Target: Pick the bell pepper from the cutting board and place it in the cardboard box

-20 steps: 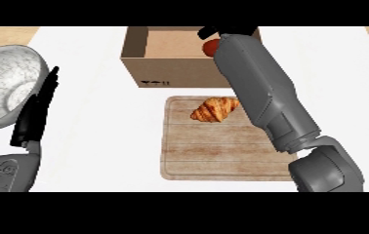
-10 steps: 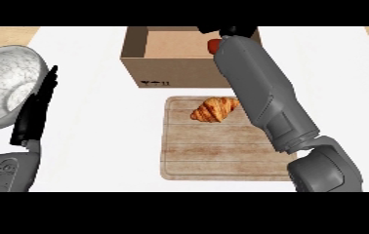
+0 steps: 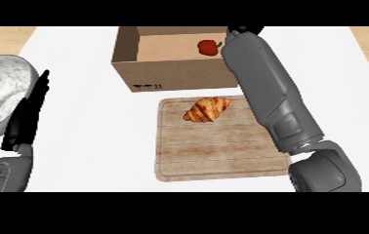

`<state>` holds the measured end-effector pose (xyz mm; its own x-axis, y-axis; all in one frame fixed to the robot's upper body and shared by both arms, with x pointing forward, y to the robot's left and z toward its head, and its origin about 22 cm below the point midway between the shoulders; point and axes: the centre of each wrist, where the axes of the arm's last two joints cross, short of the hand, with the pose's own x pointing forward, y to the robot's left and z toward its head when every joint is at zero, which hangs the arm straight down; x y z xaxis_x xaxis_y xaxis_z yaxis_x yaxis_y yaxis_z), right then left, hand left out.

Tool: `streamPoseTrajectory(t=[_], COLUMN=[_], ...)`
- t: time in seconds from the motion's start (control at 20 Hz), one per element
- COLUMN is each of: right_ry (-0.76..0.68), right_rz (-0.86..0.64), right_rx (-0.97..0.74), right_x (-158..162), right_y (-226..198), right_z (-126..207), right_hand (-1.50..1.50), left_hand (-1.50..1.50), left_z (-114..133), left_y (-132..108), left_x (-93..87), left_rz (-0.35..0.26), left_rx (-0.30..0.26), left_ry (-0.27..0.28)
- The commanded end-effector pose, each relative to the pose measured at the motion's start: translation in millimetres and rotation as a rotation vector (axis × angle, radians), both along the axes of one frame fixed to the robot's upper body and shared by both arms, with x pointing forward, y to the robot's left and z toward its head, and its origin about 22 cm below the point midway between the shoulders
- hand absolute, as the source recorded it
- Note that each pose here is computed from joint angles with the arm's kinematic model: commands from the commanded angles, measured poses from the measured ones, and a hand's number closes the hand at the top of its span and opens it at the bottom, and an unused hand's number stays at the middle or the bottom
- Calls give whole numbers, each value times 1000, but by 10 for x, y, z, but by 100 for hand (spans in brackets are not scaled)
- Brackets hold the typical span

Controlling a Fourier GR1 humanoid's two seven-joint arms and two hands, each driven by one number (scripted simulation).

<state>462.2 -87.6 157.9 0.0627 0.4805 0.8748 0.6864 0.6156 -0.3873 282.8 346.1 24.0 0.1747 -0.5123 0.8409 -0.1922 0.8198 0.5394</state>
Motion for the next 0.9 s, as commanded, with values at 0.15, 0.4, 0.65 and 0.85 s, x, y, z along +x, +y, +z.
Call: streamPoseTrajectory(t=[0.15, 0.4, 0.65, 0.85], right_ry=[-46, -21, 13, 94], right_rz=[-36, -43, -16, 30], right_rx=[83, 75, 47, 22], right_x=[-123, -329, -690, -1094], right_y=[-231, -405, -855, -992], right_z=[-290, -385, -532, -569], right_hand=[-150, -150, -150, -150], left_hand=[0, 0, 0, 0], left_z=[-126, -187, -191, -218], left_y=[159, 221, 399, 240], left_x=[-200, -366, -381, -447], left_rz=[45, 82, 123, 111], left_rx=[-13, -5, -1, -1], left_ry=[30, 36, 43, 37])
